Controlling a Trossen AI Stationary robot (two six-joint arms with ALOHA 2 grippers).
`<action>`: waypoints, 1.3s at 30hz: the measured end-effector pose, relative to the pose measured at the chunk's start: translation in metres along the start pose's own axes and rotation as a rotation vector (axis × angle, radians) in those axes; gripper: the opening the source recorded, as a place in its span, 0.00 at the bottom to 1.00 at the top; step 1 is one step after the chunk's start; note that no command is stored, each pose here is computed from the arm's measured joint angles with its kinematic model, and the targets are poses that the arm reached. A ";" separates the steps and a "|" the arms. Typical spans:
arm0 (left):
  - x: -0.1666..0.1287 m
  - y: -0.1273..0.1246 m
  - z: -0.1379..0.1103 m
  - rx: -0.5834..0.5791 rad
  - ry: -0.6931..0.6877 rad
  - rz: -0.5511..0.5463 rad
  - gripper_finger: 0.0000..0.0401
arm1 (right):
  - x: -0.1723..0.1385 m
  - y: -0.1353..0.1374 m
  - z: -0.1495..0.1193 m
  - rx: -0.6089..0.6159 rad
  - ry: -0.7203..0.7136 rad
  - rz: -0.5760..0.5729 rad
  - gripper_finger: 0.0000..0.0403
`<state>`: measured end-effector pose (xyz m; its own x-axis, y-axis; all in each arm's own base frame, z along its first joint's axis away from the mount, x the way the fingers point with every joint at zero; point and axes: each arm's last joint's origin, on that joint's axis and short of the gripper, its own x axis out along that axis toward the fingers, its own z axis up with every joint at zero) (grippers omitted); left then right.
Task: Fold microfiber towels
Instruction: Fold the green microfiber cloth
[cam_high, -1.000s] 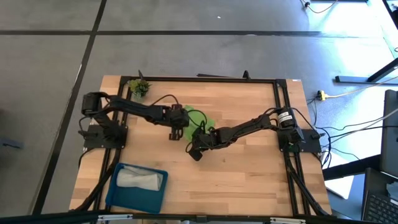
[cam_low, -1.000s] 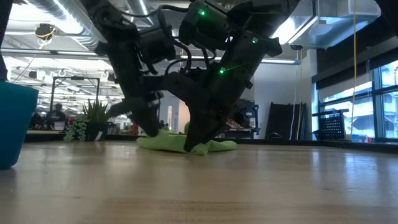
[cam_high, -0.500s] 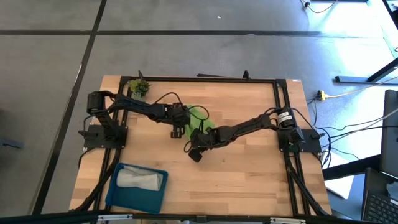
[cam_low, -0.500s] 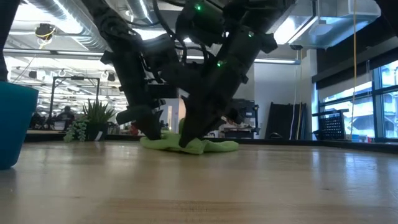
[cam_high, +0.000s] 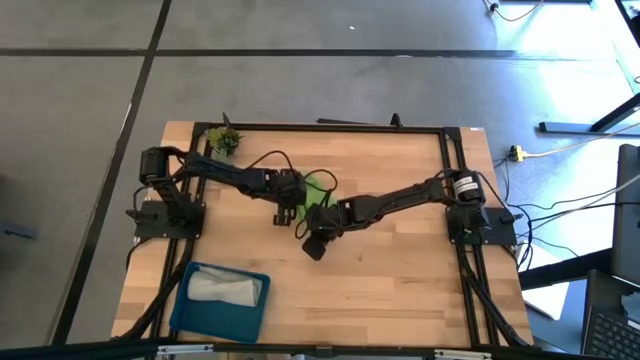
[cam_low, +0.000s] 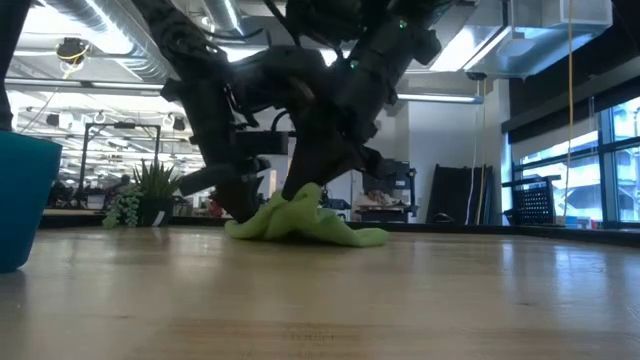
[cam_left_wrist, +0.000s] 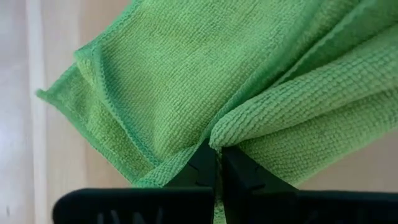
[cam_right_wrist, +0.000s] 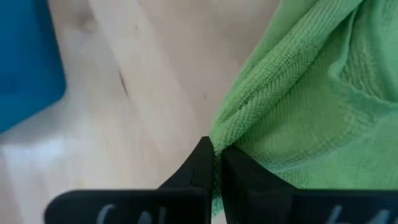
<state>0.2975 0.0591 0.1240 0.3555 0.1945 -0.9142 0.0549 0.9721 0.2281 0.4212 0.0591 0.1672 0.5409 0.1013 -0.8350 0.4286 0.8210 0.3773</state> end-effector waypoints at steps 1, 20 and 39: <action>0.000 -0.002 0.000 0.013 -0.001 -0.002 0.00 | 0.000 0.000 0.000 0.013 0.016 0.017 0.03; -0.007 -0.041 0.003 0.152 0.053 -0.040 0.00 | -0.003 0.004 -0.003 0.032 0.093 0.104 0.03; -0.014 -0.070 0.003 0.198 0.077 -0.020 0.00 | -0.027 -0.009 0.005 0.039 0.037 -0.049 0.03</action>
<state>0.2915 -0.0126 0.1222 0.2803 0.1923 -0.9404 0.2466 0.9324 0.2642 0.4065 0.0463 0.1887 0.4919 0.0825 -0.8668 0.4820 0.8033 0.3499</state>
